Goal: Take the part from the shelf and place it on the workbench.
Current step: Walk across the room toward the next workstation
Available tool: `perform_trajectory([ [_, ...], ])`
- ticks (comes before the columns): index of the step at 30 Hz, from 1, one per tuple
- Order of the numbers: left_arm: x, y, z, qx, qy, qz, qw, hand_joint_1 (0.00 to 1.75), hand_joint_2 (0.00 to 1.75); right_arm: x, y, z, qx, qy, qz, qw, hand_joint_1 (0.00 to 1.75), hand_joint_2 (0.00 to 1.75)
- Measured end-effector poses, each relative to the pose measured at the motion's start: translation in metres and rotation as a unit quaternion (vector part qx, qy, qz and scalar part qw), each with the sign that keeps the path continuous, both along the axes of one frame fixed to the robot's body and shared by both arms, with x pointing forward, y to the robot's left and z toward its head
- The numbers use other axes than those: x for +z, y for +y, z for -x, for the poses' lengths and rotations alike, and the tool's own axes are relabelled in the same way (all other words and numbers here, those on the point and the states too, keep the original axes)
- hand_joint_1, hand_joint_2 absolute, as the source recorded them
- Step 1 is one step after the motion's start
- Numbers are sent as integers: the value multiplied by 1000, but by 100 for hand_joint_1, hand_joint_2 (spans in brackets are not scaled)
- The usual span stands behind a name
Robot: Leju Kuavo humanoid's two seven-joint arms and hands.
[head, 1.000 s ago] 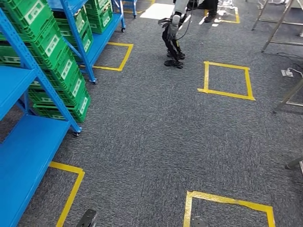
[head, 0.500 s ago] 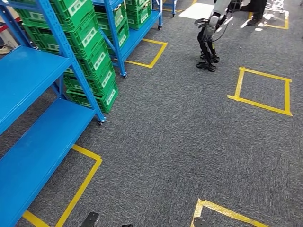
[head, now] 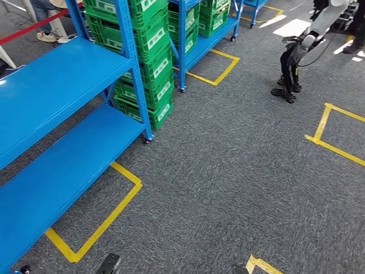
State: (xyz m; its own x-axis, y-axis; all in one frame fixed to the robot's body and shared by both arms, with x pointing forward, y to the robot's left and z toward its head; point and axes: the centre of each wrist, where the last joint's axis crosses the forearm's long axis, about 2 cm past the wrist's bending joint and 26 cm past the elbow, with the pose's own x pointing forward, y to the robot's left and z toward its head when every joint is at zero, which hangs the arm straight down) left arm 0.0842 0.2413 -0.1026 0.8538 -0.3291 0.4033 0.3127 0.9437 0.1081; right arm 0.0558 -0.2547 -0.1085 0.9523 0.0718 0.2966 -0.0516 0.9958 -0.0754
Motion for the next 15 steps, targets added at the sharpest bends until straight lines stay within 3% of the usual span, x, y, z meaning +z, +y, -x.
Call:
perform_trajectory([
  [15,-1,-1,4,4,3,0,1000,0,0,0,-1,2,1,3,2,1000,0,0],
])
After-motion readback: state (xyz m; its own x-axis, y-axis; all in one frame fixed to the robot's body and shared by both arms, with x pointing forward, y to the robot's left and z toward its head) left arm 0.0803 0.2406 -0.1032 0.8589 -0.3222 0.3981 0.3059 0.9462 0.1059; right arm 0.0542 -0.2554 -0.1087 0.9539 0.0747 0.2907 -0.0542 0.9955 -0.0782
